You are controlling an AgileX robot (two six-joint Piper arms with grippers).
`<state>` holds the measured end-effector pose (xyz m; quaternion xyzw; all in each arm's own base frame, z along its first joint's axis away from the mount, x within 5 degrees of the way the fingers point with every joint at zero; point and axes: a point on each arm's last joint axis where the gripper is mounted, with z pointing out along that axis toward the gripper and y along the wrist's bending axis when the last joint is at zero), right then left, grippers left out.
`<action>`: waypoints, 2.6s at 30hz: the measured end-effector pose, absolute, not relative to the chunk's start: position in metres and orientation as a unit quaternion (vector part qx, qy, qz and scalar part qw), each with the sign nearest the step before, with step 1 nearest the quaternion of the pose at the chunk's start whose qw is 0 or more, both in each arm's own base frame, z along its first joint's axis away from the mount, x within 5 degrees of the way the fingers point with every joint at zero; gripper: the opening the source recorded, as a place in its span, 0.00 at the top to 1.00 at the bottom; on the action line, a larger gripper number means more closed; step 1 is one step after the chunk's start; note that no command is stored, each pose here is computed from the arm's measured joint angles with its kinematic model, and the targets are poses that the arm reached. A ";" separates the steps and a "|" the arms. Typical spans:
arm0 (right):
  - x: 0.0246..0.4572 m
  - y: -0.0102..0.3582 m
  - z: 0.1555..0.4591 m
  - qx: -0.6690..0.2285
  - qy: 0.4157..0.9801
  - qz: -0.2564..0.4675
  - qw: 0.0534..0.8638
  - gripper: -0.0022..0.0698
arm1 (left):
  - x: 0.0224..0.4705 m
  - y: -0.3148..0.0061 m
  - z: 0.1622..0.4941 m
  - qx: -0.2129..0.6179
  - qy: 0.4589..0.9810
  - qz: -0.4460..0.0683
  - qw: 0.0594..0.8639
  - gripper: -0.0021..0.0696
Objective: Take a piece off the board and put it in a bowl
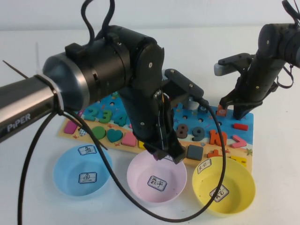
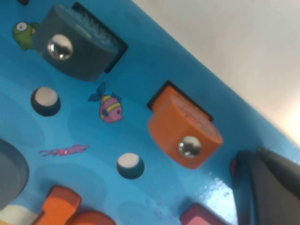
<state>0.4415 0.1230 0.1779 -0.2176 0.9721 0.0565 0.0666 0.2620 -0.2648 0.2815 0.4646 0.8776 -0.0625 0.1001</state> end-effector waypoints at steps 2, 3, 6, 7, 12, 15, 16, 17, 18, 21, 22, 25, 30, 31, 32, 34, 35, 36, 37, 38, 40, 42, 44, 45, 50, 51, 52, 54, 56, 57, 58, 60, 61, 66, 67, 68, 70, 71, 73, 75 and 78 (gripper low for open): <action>0.442 0.123 0.178 -0.216 0.972 0.059 0.068 0.99 | 0.262 -0.265 0.277 0.467 0.878 -0.060 0.091 0.88; 0.442 0.124 0.178 -0.215 0.972 0.061 0.069 0.99 | 0.262 -0.265 0.273 0.467 0.878 -0.059 0.089 0.88; 0.442 0.125 0.178 -0.214 0.972 0.065 0.072 0.99 | 0.262 -0.264 0.262 0.466 0.878 -0.059 0.090 0.88; 0.442 0.125 0.178 -0.213 0.972 0.065 0.072 0.99 | 0.261 -0.264 0.258 0.466 0.878 -0.058 0.088 0.88; 0.443 0.125 0.178 -0.213 0.972 0.066 0.074 0.99 | 0.263 -0.264 0.239 0.465 0.878 -0.055 0.097 0.88; 0.443 0.125 0.178 -0.213 0.972 0.067 0.074 0.99 | 0.265 -0.265 0.232 0.469 0.876 -0.052 0.095 0.88; 0.443 0.125 0.178 -0.213 0.972 0.067 0.074 0.99 | 0.265 -0.266 0.230 0.470 0.876 -0.051 0.095 0.88; 0.443 0.125 0.178 -0.213 0.972 0.067 0.074 0.99 | 0.266 -0.266 0.228 0.472 0.875 -0.051 0.093 0.88; 0.443 0.125 0.178 -0.213 0.972 0.067 0.074 0.99 | 0.266 -0.267 0.225 0.473 0.875 -0.050 0.092 0.88; 0.443 0.125 0.178 -0.213 0.972 0.067 0.074 0.99 | 0.268 -0.268 0.219 0.475 0.874 -0.049 0.089 0.81; 0.443 0.125 0.178 -0.213 0.972 0.067 0.074 0.99 | 0.269 -0.269 0.218 0.475 0.874 -0.049 0.089 0.76; 0.443 0.125 0.178 -0.213 0.972 0.067 0.074 0.99 | 0.270 -0.270 0.215 0.476 0.873 -0.048 0.091 0.55; 0.443 0.125 0.178 -0.213 0.972 0.067 0.074 0.99 | 0.270 -0.270 0.215 0.476 0.873 -0.049 0.094 0.33; 0.443 0.125 0.178 -0.213 0.972 0.067 0.074 0.99 | 0.271 -0.271 0.215 0.476 0.873 -0.049 0.097 0.32; 0.443 0.125 0.178 -0.213 0.972 0.067 0.074 0.99 | 0.271 -0.271 0.217 0.474 0.873 -0.051 0.102 0.32; 0.443 0.125 0.178 -0.212 0.972 0.067 0.075 0.99 | 0.272 -0.271 0.225 0.469 0.873 -0.055 0.126 0.36; 0.443 0.125 0.179 -0.213 0.972 0.067 0.076 0.99 | 0.272 -0.271 0.229 0.467 0.871 -0.058 0.139 0.39; 0.443 0.125 0.180 -0.212 0.972 0.067 0.078 0.99 | 0.272 -0.270 0.238 0.465 0.869 -0.061 0.159 0.45; 0.443 0.125 0.181 -0.212 0.971 0.067 0.082 0.99 | 0.272 -0.270 0.246 0.464 0.866 -0.064 0.176 0.51; 0.443 0.125 0.182 -0.212 0.971 0.067 0.085 0.99 | 0.271 -0.269 0.253 0.463 0.863 -0.067 0.192 0.58; 0.442 0.125 0.186 -0.212 0.971 0.067 0.091 0.99 | 0.269 -0.265 0.271 0.463 0.854 -0.070 0.228 0.72; 0.440 0.125 0.195 -0.213 0.970 0.067 0.100 0.99 | 0.266 -0.261 0.286 0.461 0.847 -0.072 0.253 0.84; 0.438 0.124 0.204 -0.214 0.969 0.067 0.108 0.99 | 0.262 -0.256 0.301 0.461 0.840 -0.073 0.278 0.92; 0.437 0.124 0.210 -0.214 0.968 0.067 0.112 0.99 | 0.260 -0.253 0.309 0.460 0.837 -0.073 0.288 0.94; 0.429 0.122 0.236 -0.208 0.967 0.068 0.131 0.99 | 0.247 -0.240 0.341 0.448 0.816 -0.087 0.356 0.97; 0.427 0.121 0.244 -0.207 0.966 0.069 0.138 0.99 | 0.243 -0.235 0.346 0.441 0.811 -0.090 0.373 0.97; 0.423 0.120 0.251 -0.205 0.965 0.069 0.147 0.99 | 0.238 -0.229 0.352 0.432 0.807 -0.094 0.392 0.97; 0.414 0.118 0.266 -0.202 0.962 0.072 0.172 0.99 | 0.227 -0.214 0.356 0.411 0.801 -0.095 0.425 0.97; 0.399 0.116 0.285 -0.194 0.953 0.086 0.216 0.99 | 0.214 -0.199 0.355 0.391 0.798 -0.095 0.449 0.97; 0.392 0.115 0.293 -0.191 0.948 0.094 0.237 0.99 | 0.206 -0.189 0.354 0.380 0.796 -0.097 0.461 0.97; 0.381 0.114 0.303 -0.187 0.940 0.105 0.266 0.99 | 0.198 -0.180 0.351 0.369 0.795 -0.100 0.471 0.97; 0.357 0.111 0.322 -0.185 0.922 0.128 0.316 0.99 | 0.183 -0.163 0.345 0.349 0.795 -0.106 0.485 0.97; 0.345 0.110 0.330 -0.185 0.911 0.141 0.340 0.99 | 0.174 -0.154 0.345 0.337 0.794 -0.111 0.494 0.97; 0.293 0.105 0.350 -0.197 0.859 0.192 0.431 0.99 | 0.140 -0.116 0.347 0.280 0.785 -0.136 0.535 0.97; 0.284 0.104 0.352 -0.205 0.847 0.198 0.449 0.99 | 0.134 -0.109 0.346 0.274 0.781 -0.138 0.543 0.97; 0.274 0.103 0.354 -0.214 0.834 0.204 0.465 0.99 | 0.129 -0.104 0.345 0.271 0.779 -0.139 0.548 0.97; 0.257 0.102 0.355 -0.230 0.814 0.218 0.488 0.99 | 0.119 -0.093 0.345 0.264 0.771 -0.141 0.563 0.97; 0.248 0.102 0.356 -0.237 0.802 0.225 0.500 0.99 | 0.116 -0.089 0.345 0.260 0.769 -0.142 0.566 0.97; 0.232 0.100 0.357 -0.251 0.782 0.232 0.520 0.99 | 0.108 -0.080 0.344 0.251 0.767 -0.142 0.573 0.97; 0.219 0.099 0.355 -0.256 0.767 0.242 0.536 0.99 | 0.101 -0.071 0.343 0.243 0.767 -0.140 0.577 0.97; 0.196 0.095 0.353 -0.269 0.739 0.246 0.566 0.99 | 0.090 -0.060 0.335 0.236 0.765 -0.142 0.582 0.98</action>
